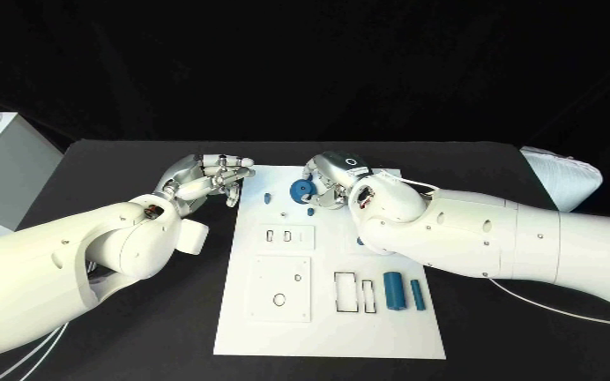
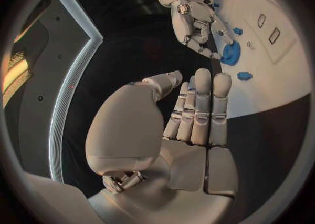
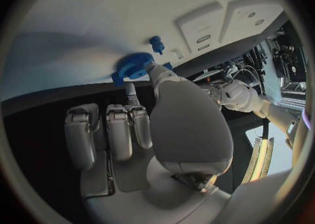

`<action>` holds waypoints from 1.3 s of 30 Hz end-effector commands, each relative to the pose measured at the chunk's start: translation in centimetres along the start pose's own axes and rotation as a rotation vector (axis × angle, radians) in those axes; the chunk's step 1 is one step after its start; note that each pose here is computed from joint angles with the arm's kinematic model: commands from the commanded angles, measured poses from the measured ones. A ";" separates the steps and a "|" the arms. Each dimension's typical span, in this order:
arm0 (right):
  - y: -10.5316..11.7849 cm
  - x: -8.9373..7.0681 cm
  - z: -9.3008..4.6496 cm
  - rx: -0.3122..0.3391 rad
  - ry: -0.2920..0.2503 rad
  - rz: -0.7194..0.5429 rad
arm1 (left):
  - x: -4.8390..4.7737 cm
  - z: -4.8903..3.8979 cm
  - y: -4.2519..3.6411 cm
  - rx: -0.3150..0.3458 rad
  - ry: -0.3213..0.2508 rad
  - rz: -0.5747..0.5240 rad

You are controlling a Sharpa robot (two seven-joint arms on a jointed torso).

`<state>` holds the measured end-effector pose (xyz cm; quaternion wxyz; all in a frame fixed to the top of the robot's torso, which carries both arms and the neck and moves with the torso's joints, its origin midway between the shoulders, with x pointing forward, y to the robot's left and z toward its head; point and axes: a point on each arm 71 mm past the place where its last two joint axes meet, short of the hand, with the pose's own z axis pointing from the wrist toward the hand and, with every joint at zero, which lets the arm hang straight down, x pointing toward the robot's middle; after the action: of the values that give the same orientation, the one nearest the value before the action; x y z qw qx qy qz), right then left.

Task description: Assemble the parts on the task board

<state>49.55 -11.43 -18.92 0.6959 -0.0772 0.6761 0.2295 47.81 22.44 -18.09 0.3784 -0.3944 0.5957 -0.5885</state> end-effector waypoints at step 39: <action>-3.1 -3.2 -2.7 -0.038 -0.144 0.173 | -0.26 0.17 0.10 0.000 0.009 0.008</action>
<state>48.74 -16.03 -17.42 0.7007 -0.0258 0.6616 0.2657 48.10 22.87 -18.28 0.3836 -0.3954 0.5976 -0.5825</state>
